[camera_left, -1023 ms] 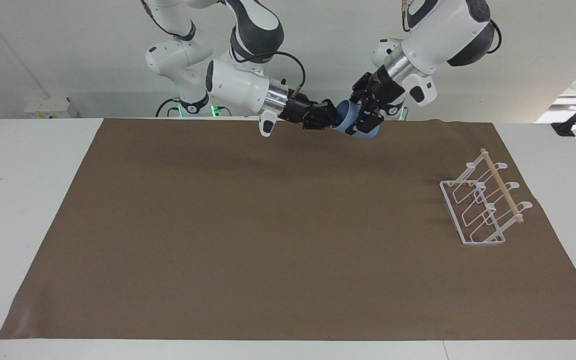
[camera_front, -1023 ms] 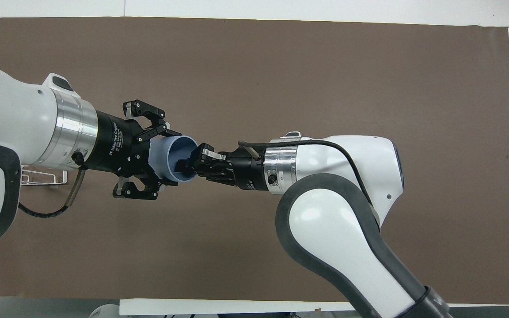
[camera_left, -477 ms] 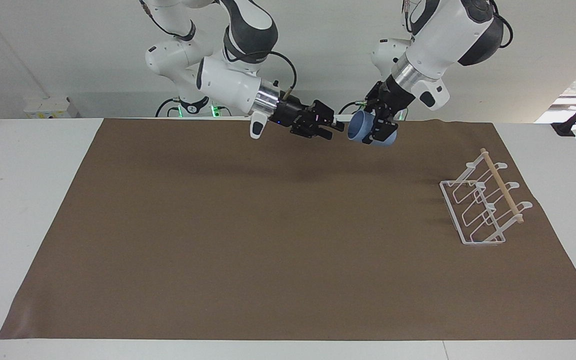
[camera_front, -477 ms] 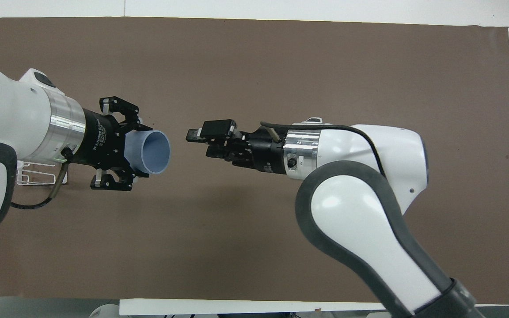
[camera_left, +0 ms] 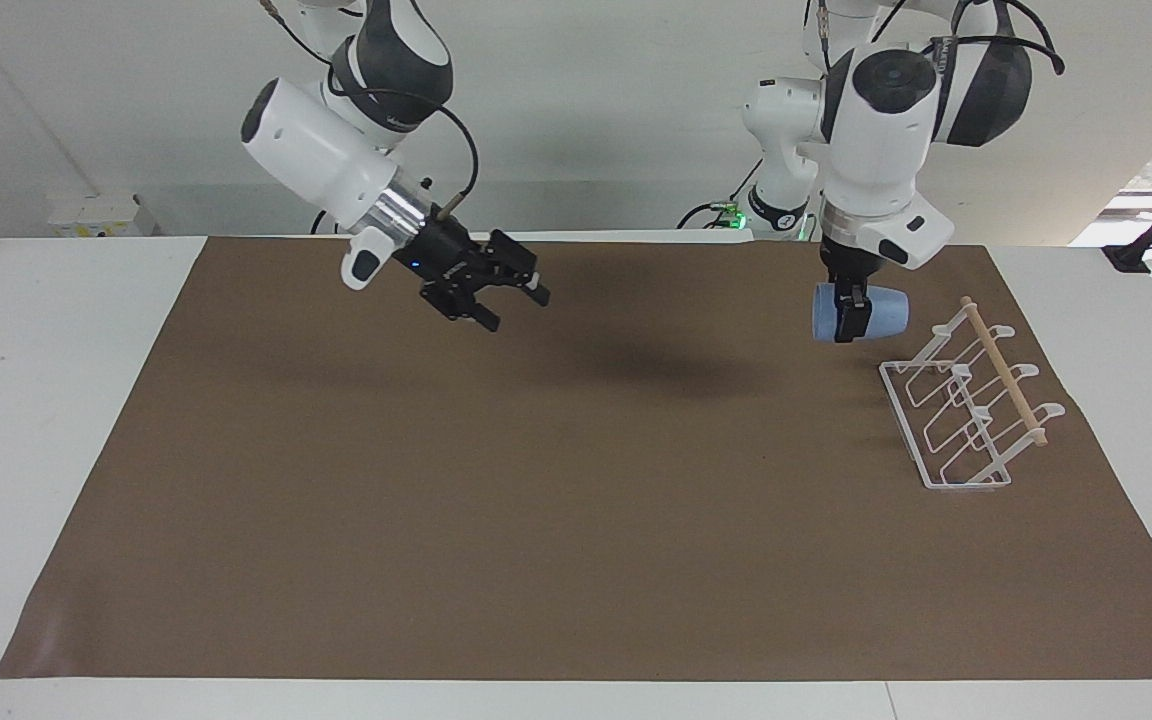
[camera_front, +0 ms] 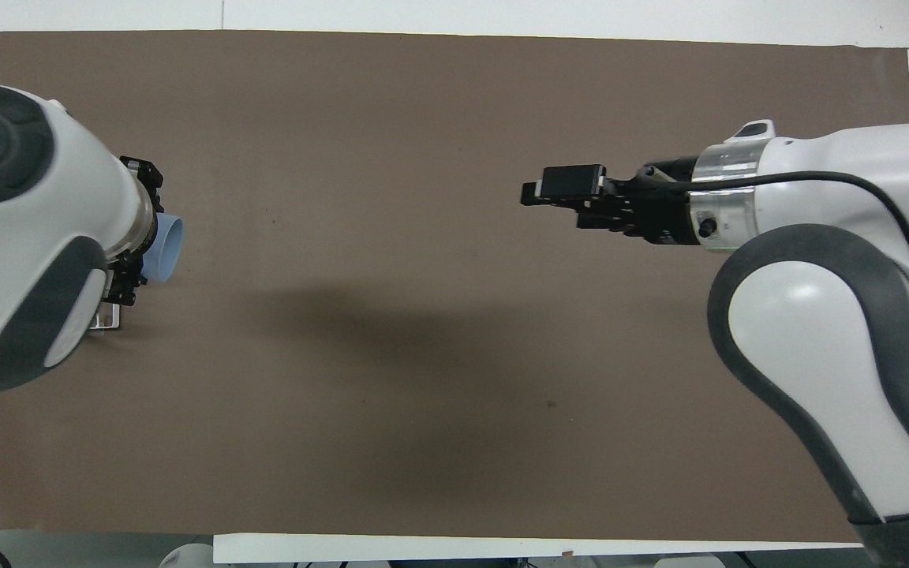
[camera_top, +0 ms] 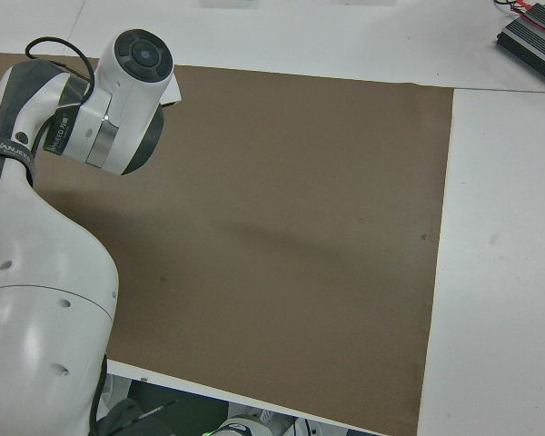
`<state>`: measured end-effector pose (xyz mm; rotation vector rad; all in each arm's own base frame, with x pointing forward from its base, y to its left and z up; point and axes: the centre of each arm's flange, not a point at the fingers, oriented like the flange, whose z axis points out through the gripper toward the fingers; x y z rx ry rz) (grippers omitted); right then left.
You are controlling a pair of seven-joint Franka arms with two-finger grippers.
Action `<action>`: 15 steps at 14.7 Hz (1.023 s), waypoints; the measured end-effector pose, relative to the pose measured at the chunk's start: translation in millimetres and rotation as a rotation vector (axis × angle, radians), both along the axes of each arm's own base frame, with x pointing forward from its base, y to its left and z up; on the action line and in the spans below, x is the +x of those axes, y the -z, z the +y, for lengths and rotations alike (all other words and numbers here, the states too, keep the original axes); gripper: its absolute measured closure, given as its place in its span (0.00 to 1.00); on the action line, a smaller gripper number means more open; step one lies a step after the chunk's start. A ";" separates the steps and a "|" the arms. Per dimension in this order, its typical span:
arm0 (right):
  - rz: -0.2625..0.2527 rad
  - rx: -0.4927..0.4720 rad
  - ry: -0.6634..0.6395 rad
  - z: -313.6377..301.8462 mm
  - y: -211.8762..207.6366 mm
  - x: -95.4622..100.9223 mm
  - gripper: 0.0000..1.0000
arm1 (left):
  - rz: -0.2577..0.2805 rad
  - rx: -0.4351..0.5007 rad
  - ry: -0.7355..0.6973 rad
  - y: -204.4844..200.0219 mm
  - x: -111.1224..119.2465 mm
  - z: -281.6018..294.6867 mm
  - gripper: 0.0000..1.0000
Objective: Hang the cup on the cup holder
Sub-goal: 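Carry the cup with the left gripper onto a rack peg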
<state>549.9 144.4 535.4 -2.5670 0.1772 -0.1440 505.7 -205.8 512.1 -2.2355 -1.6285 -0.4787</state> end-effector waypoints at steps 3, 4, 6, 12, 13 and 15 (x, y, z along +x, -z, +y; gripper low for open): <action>0.008 -0.283 -0.030 -72.4 -22.1 6.9 0.00 | -0.094 0.425 0.034 68.6 14.3 -13.7 0.16; 0.044 -0.333 -0.034 -92.2 -35.3 4.5 0.00 | -0.127 0.545 0.047 89.0 22.5 -12.6 0.16; 0.109 -0.439 -0.054 -126.8 -65.6 -5.0 0.00 | -0.213 0.764 0.055 118.0 37.9 -4.8 0.16; 0.246 -0.539 -0.090 -185.8 -97.9 -34.9 0.00 | -0.374 1.056 -0.010 159.9 57.6 10.0 0.16; 0.251 -0.539 -0.096 -183.7 -95.6 -35.1 0.00 | -0.387 1.071 -0.012 162.3 58.5 11.0 0.16; 0.252 -0.542 -0.105 -178.9 -94.0 -34.8 0.00 | -0.390 1.085 -0.018 167.1 59.8 14.5 0.16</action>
